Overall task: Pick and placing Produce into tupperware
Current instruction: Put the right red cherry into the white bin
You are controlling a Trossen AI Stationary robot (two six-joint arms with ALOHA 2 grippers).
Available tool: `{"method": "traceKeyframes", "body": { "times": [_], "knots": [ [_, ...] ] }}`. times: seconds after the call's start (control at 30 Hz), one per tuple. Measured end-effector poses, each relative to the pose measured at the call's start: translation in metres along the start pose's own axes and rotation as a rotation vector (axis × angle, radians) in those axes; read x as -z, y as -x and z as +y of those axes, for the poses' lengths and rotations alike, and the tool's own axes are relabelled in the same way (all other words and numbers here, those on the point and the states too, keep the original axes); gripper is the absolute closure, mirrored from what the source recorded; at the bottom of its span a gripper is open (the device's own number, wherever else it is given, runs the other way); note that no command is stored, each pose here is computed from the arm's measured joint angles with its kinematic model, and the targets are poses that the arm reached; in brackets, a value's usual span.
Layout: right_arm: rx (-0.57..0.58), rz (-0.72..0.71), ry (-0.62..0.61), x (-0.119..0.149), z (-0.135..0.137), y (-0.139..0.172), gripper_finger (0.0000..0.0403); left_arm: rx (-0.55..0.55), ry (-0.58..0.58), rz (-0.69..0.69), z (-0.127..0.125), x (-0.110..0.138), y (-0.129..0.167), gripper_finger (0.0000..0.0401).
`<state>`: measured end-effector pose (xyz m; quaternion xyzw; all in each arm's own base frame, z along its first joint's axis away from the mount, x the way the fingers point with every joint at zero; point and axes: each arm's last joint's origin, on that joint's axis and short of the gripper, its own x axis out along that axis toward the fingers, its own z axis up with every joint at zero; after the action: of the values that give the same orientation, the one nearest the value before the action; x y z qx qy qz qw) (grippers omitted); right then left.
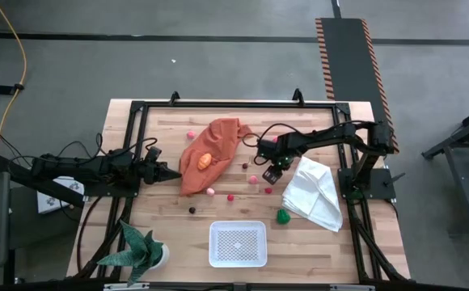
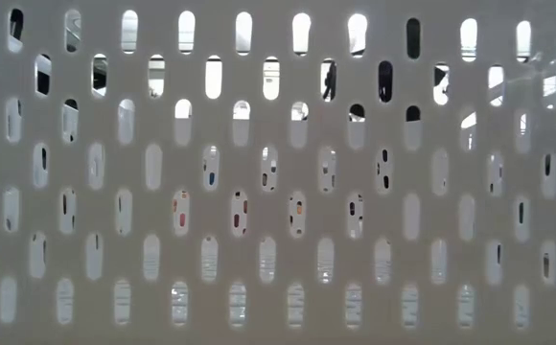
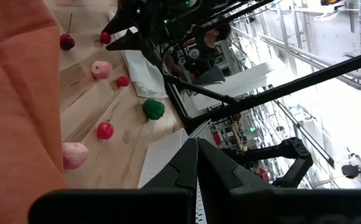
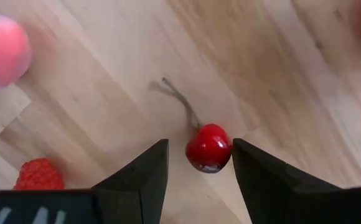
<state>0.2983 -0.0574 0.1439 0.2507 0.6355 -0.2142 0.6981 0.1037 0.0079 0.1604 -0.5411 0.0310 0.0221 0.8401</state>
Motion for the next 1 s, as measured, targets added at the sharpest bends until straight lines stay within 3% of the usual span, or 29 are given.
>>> {"method": "traceKeyframes", "body": {
  "times": [0.6,1.0],
  "knots": [
    [0.004,-0.002,-0.003,-0.0001,-0.0003,0.0001,0.0303,0.000,-0.002,0.000,0.0000,0.0000,0.0000,0.0400],
    [0.003,-0.004,-0.015,0.0000,-0.0003,0.0009,0.0313,0.000,-0.002,0.000,0.0000,0.0000,0.0000,0.0400]
  ]
}}
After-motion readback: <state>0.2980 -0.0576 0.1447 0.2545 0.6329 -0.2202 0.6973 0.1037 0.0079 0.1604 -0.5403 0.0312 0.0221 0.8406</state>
